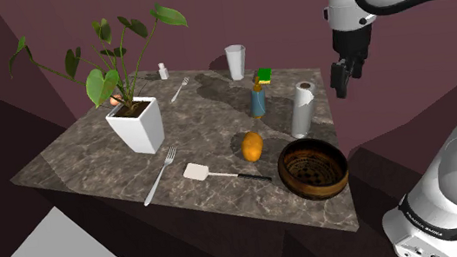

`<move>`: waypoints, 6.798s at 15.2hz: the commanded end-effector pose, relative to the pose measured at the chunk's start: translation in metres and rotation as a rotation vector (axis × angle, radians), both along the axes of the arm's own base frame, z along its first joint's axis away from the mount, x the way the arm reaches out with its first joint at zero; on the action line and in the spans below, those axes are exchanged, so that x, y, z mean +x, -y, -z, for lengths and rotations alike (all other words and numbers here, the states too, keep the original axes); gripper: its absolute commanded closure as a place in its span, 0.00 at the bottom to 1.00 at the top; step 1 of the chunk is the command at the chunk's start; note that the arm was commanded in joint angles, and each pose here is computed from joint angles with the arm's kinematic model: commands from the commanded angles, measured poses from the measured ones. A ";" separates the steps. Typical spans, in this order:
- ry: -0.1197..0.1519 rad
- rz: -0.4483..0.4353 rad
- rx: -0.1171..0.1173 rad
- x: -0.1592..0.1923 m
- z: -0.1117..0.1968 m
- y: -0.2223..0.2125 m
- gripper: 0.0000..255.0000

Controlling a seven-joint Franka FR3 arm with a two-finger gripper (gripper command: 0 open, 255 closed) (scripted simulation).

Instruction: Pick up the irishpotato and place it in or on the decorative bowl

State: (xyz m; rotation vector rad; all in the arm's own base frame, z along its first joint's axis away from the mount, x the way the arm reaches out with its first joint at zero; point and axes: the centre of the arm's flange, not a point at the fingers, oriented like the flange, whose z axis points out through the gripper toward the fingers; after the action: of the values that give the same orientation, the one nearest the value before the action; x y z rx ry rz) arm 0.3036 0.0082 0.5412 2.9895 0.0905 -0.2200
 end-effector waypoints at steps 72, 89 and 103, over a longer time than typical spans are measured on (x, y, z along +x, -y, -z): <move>-0.111 0.872 -0.441 0.241 0.157 -0.216 1.00; -0.111 0.872 -0.441 0.214 0.079 -0.213 1.00; -0.111 0.872 -0.441 0.028 0.073 -0.189 1.00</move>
State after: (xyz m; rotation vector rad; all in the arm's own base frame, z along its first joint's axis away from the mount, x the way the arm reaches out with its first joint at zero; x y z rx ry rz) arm 0.3526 0.2032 0.4680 2.3799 -1.0959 -0.4187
